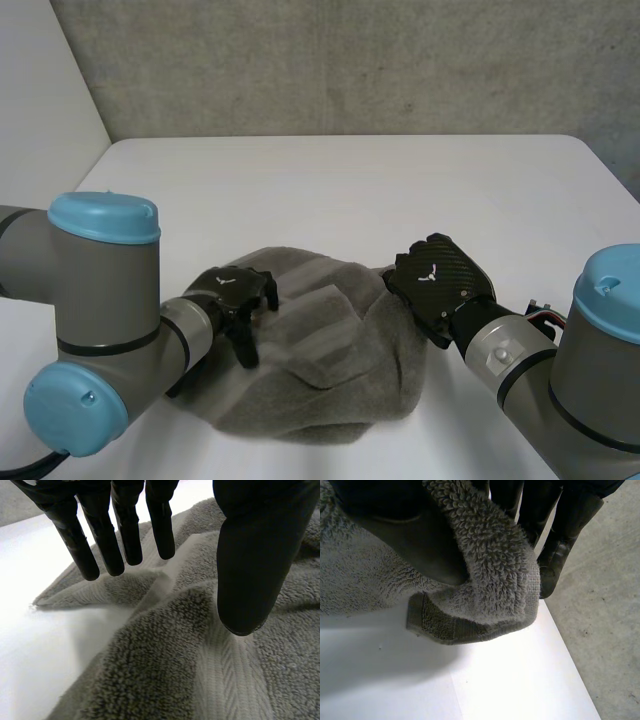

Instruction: Fold the towel.

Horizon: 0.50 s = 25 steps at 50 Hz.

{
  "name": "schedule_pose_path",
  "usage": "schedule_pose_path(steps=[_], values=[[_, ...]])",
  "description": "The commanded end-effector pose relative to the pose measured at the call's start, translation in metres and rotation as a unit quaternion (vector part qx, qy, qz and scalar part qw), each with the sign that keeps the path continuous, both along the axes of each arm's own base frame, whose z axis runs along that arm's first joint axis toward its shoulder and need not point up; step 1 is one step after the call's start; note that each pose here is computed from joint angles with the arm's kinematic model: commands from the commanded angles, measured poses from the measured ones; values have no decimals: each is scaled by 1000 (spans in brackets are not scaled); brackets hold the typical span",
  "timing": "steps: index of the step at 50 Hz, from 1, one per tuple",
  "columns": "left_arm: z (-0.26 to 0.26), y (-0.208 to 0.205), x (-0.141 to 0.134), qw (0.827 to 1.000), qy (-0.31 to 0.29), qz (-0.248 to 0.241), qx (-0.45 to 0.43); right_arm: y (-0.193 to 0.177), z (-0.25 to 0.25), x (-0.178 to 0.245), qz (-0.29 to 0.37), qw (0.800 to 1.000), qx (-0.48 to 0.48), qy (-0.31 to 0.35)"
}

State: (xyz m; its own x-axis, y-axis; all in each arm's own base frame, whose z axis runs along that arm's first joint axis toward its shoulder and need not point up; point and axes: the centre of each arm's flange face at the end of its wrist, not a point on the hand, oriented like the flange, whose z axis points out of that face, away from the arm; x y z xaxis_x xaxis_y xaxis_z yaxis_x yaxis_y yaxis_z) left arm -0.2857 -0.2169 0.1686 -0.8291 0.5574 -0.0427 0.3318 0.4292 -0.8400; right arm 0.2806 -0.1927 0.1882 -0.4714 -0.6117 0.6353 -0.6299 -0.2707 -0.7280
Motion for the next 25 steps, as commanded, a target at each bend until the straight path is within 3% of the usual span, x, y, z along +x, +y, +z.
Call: schedule_pose_path(steps=[1, 17, 25], values=[[-8, 1, -4, 1000, -4, -7, 10, 0, 0, 0, 0, 1000, -1, -1], [-25, 11, -15, 999, -31, -34, 15, 0, -1, 0, -1, 1000, -1, 0], [0, 9, 6, 999, -41, 16, -17, 1, -2, 1, 1, 1000, 0, 1]])
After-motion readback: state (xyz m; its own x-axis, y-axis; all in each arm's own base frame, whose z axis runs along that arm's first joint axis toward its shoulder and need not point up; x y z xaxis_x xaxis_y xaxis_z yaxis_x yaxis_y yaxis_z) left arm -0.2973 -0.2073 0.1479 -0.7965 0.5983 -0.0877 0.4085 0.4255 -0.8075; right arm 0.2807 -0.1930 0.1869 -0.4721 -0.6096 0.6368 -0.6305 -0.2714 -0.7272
